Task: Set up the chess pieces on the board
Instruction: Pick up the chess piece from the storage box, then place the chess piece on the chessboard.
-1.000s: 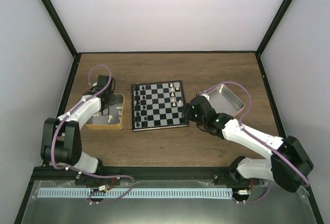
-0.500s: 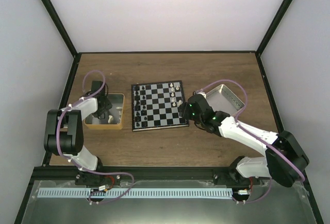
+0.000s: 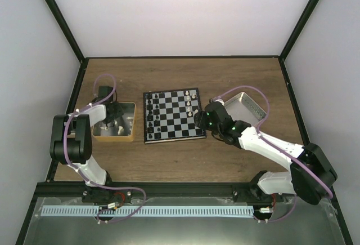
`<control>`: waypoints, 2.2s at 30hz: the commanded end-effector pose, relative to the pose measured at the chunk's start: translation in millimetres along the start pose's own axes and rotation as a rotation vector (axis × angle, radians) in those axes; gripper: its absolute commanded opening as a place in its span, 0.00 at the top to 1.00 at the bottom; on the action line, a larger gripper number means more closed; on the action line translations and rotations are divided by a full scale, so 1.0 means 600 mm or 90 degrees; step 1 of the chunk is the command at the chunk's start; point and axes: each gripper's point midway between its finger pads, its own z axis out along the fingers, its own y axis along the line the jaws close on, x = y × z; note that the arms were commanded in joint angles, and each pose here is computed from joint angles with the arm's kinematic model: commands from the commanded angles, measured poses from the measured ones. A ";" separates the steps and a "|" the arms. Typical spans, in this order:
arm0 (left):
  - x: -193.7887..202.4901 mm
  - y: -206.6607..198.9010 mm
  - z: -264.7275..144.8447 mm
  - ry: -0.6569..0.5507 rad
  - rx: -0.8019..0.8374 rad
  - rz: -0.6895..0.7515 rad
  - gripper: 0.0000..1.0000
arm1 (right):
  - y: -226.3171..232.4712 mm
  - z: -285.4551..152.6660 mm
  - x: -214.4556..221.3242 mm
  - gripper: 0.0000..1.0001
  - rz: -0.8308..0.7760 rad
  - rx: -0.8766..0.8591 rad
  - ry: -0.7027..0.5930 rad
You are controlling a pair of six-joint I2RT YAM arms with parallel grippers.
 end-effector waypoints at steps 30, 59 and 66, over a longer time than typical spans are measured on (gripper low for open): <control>0.041 -0.187 -0.169 -0.048 0.104 0.124 0.92 | -0.006 -0.050 -0.069 0.38 0.020 0.030 -0.111; 0.398 -0.525 -0.170 0.100 0.216 0.482 0.89 | -0.111 -0.203 -0.129 0.37 0.134 0.119 -0.327; 0.428 -0.543 -0.161 0.119 0.227 0.505 0.88 | -0.123 -0.215 -0.132 0.37 0.139 0.140 -0.343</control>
